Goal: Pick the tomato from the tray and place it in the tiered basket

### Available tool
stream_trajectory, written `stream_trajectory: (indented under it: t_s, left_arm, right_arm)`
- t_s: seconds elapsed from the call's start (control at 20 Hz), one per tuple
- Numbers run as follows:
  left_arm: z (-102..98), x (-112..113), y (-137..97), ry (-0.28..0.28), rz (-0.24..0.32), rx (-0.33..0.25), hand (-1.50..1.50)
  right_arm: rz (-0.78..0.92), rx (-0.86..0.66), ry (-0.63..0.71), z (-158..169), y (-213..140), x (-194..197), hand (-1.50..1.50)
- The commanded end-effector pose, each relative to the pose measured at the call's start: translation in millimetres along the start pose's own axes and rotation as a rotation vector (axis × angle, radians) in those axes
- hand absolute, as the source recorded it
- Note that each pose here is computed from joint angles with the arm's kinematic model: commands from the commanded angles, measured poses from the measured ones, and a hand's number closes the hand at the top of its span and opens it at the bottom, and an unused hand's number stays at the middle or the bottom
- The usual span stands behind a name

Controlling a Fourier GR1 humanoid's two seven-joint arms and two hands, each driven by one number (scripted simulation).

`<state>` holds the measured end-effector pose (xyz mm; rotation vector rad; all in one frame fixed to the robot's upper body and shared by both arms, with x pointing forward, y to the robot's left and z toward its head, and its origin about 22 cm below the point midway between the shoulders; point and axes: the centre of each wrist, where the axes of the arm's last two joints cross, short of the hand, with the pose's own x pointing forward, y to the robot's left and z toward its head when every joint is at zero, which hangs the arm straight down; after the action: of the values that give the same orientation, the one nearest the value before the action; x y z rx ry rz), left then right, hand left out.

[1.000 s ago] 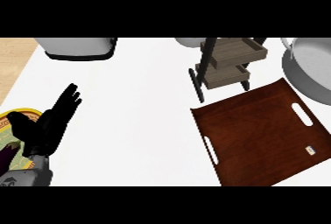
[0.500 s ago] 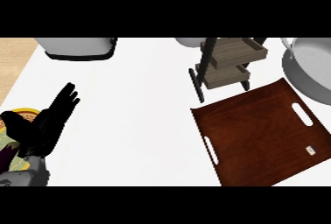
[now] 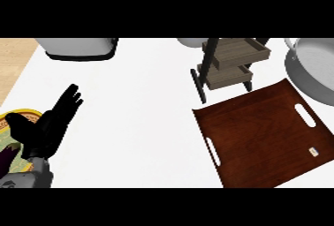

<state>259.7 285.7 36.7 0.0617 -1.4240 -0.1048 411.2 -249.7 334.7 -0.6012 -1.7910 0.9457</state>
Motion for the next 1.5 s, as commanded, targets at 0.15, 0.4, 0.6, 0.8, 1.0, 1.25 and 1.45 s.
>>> stream_trajectory:
  t_s: [0.15, 0.4, 0.6, 0.8, 1.0, 1.25, 1.45]
  left_arm:
    - [-3, 8, 13, -0.016, 0.004, 0.005, 0.0]
    - [3, -2, 9, 0.008, -0.004, 0.006, 0.0]
    - [11, 2, 4, -0.002, -0.016, 0.015, 0.0]
    - [-2, 5, 1, 0.004, -0.013, -0.001, 0.0]
    - [-1, 0, 0, -0.009, -0.007, -0.003, 0.0]
    - [-1, -10, -9, 0.016, 0.004, 0.021, 0.0]
    - [-10, 2, 1, -0.007, 0.005, -0.002, 0.0]
  right_arm:
    - [-0.112, -0.162, 0.006, -17, 28, -6, 1.5]
    - [-0.1, -0.143, -0.033, -31, 28, 11, -1.5]
    - [-0.094, -0.132, -0.039, -43, 43, 12, -1.5]
    - [-0.23, -0.169, -0.008, -46, 42, 11, -1.5]
    - [-0.392, -0.21, 0.033, -52, 30, 14, -1.5]
    - [-0.613, -0.291, 0.049, -35, 2, -12, -1.5]
    - [-0.768, -0.374, 0.08, -25, -36, -27, -1.5]
